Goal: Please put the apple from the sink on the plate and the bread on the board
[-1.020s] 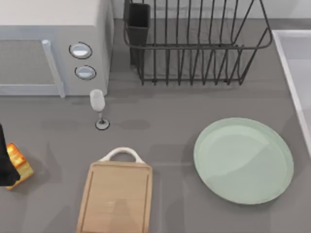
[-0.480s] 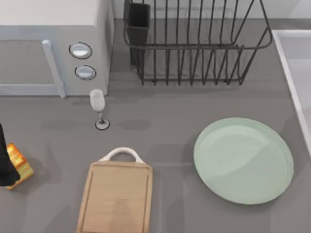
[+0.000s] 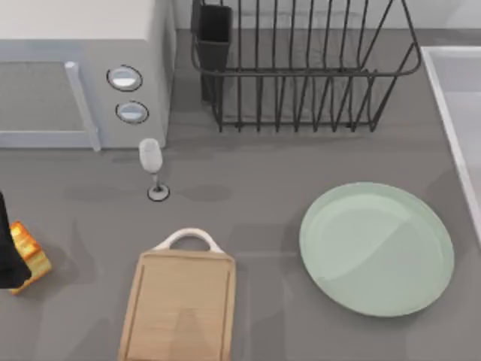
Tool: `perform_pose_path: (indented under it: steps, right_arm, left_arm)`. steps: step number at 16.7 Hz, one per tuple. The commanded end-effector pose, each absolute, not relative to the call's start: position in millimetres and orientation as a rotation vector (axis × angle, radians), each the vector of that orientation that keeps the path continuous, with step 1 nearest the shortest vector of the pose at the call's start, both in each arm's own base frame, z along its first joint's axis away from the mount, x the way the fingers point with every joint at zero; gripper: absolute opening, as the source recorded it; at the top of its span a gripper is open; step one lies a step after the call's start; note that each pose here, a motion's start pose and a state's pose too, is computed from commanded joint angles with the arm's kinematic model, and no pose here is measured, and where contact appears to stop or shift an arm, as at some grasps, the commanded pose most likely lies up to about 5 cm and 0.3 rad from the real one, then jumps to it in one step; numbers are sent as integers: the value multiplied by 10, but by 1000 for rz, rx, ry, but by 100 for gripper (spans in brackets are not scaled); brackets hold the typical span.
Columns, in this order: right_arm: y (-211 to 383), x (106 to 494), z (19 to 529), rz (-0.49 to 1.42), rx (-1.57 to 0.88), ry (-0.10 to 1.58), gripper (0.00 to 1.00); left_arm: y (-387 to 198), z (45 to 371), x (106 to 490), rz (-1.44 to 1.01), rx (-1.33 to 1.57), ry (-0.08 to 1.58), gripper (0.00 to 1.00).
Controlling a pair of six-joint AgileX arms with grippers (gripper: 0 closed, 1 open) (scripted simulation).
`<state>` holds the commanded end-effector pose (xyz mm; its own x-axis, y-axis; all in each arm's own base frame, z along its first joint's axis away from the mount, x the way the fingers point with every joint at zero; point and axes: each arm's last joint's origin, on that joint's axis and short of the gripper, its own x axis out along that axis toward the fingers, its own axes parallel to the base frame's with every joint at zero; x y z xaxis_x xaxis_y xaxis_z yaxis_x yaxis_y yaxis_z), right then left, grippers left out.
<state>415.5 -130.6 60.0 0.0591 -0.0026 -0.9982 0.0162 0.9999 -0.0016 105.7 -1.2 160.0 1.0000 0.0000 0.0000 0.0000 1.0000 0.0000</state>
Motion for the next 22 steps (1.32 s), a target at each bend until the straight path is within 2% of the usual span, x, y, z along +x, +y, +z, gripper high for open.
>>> perform_pose_path:
  steps: [6, 13, 18, 22]
  right_arm:
    - [-1292, 4120, 1322, -13, 13, 1519, 0]
    - [-1181, 4158, 1465, -17, 5, 1488, 0]
    - [-439, 4168, 1830, -1, 1, 1450, 0]
    - [364, 3972, 2061, 20, 10, 1466, 0]
  left_arm:
    - [-12, 1600, 1057, 0, 0, 0, 100]
    - [-12, 1600, 1057, 0, 0, 0, 100]
    - [-12, 1600, 1057, 0, 0, 0, 100]
    - [-12, 1600, 1057, 0, 0, 0, 100]
